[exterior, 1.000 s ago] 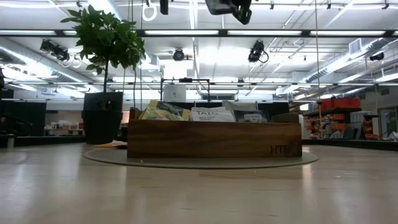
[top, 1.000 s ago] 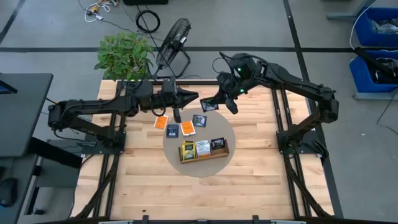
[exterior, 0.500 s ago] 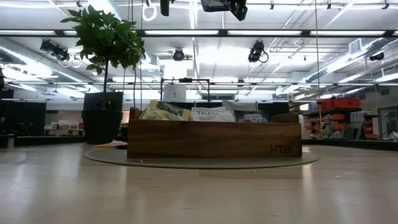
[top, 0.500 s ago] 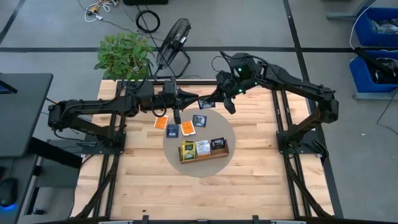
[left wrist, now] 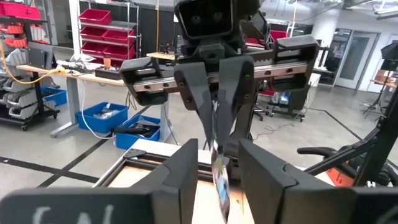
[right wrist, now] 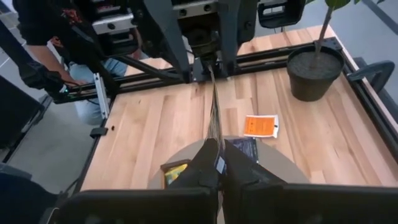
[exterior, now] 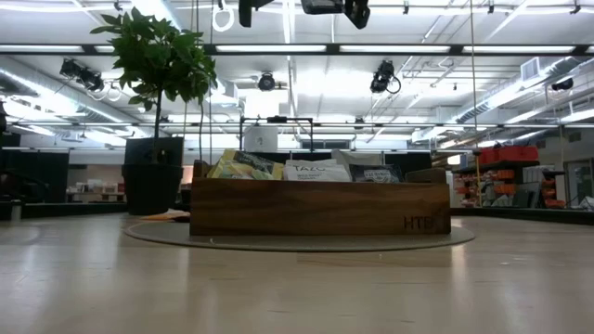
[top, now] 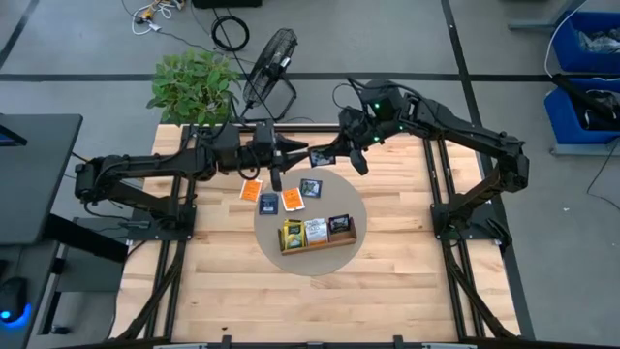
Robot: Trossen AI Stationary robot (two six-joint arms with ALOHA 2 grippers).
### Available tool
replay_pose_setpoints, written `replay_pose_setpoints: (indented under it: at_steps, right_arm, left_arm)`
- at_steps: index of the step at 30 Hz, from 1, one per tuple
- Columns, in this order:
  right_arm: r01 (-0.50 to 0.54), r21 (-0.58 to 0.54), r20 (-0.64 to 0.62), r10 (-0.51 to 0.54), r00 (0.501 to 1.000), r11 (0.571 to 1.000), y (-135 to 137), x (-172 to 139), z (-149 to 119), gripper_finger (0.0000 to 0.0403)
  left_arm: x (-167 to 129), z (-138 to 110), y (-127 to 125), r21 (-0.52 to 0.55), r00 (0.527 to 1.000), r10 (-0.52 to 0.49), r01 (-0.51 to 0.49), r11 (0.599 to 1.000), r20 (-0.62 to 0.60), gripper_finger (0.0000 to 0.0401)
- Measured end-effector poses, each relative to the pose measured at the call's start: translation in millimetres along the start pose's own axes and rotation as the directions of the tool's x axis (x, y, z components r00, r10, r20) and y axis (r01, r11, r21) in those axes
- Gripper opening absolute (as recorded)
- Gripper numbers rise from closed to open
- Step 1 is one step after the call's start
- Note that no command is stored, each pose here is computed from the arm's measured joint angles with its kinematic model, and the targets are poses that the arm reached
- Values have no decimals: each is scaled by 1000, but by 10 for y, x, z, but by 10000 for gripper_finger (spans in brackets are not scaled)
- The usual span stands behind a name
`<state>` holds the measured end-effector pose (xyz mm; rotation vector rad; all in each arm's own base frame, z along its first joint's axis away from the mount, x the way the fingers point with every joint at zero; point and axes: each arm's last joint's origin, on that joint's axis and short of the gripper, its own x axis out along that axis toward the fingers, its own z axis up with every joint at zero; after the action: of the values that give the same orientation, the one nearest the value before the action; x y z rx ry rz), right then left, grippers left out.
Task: Pick & Place Tea
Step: Put the violet tea bag into the right section of the wooden organizer
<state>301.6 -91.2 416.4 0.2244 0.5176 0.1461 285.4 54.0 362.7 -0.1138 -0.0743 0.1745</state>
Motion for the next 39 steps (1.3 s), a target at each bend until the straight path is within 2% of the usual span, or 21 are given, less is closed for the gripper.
replay_pose_setpoints:
  at_steps: [5, 9, 13, 18, 22, 27, 35, 39]
  right_arm:
    - [-23, 3, 48, 22, 999, 1000, 7, -1, 52, 0]
    - [-39, -6, 81, 39, 996, 999, 36, 8, 89, 0]
    - [-44, -12, 84, 45, 995, 999, 60, 19, 93, 0]
    - [-40, -12, 84, 40, 996, 999, 58, 21, 92, 0]
    - [-52, -12, 80, 53, 995, 999, 61, 21, 90, 4]
    - [-88, 10, 64, 87, 994, 996, 46, -68, 85, 47]
    - [-43, 5, 33, 42, 999, 999, 76, -444, 236, 143]
    - [-39, 20, -30, 40, 999, 999, 39, -541, 353, 167]
  left_arm:
    - [0, 0, 3, -6, 1000, 2, -2, 1000, 0, 137]
    - [0, 6, 3, -1, 1000, 1, -1, 1000, 6, 130]
    - [0, 22, 0, 1, 1000, -2, 2, 1000, 22, 91]
    - [0, 23, -1, 8, 1000, -4, 4, 1000, 23, 12]
    - [0, 21, -11, 48, 1000, -7, 6, 999, 23, 4]
    - [0, 1, -9, 47, 1000, -4, 4, 999, -1, 3]
    - [1, -22, -8, 41, 1000, -13, 14, 999, -25, 2]
    - [0, -41, -9, 24, 998, -29, 31, 999, -46, 1]
